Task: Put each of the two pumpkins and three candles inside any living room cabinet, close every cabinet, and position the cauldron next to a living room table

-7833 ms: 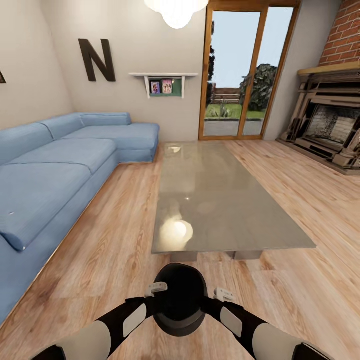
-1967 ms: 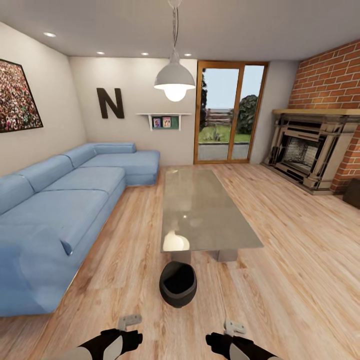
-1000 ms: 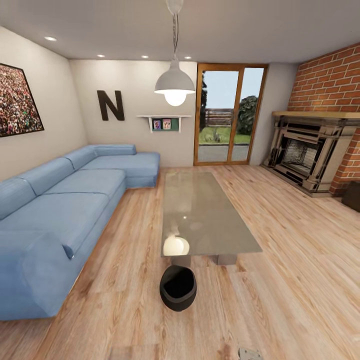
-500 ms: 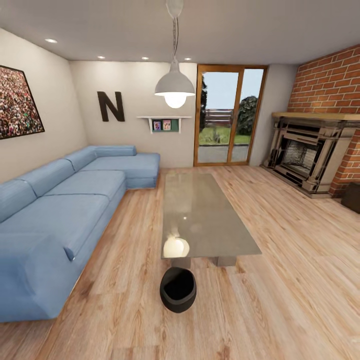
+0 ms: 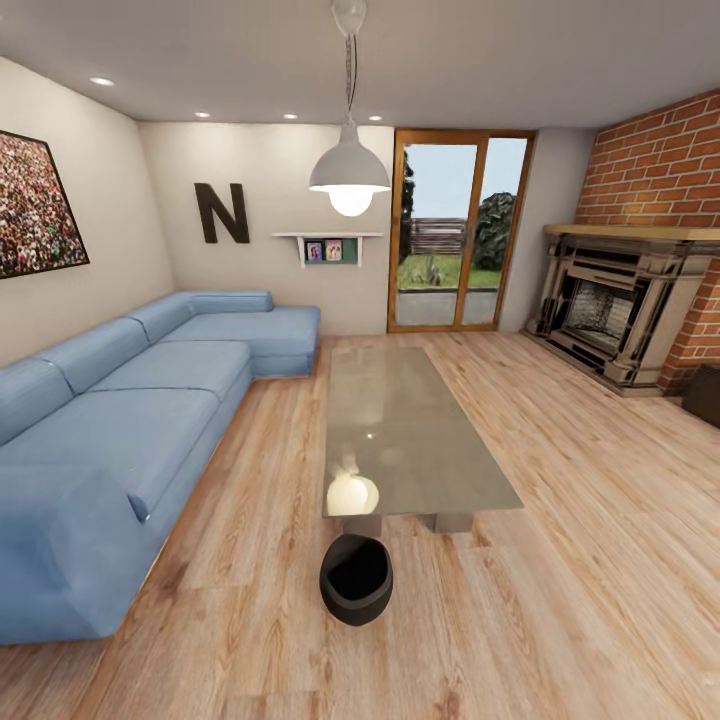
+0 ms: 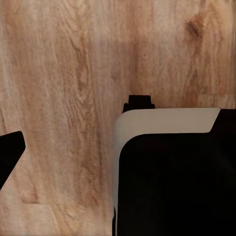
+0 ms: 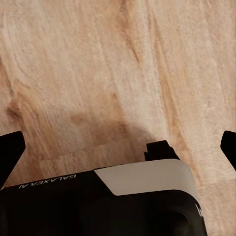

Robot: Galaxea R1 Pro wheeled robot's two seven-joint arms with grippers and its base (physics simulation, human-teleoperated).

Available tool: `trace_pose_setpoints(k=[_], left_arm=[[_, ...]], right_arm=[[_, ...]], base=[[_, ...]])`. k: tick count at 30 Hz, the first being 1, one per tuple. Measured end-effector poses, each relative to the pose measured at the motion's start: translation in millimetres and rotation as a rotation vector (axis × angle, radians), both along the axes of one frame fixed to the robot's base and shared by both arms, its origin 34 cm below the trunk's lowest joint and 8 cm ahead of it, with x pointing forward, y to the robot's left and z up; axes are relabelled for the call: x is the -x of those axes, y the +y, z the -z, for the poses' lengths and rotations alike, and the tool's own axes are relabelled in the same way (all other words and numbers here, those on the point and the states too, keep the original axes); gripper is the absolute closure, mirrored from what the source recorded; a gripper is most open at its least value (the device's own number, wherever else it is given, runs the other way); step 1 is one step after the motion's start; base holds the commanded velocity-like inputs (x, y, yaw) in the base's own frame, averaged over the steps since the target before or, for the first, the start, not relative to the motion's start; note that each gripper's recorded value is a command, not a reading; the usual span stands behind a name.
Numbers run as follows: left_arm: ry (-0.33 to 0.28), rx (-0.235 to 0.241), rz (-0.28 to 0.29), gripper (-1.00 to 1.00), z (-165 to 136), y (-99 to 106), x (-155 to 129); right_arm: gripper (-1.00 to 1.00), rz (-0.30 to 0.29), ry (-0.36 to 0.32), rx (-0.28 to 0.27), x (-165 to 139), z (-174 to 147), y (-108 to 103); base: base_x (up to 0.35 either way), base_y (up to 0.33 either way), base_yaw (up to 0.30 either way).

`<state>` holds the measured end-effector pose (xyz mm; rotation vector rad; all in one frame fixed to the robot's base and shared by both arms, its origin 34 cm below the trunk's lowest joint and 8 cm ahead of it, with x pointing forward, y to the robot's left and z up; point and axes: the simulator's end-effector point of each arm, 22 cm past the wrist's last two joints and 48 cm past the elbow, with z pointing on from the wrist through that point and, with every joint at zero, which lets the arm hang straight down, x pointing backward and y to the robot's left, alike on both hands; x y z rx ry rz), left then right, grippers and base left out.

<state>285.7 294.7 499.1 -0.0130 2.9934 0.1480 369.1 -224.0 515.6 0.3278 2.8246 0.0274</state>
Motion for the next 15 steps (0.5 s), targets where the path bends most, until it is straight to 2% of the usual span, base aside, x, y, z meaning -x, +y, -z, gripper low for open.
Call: trace_pose_setpoints(k=[9, 15], left_arm=[[0.000, -0.008, -0.001, -1.00, -0.3, 6.4, 0.1], [-0.001, -0.001, -0.001, -1.00, -0.1, 1.0, -0.5]], right_arm=[[-1.00, -0.002, 0.000, 0.002, 0.0, 0.0, -1.5], [-1.00, -0.001, 0.000, 0.002, 0.5, 0.2, -1.7]], base=[[0.000, 0.000, 0.000], [0.000, 0.000, 0.000]])
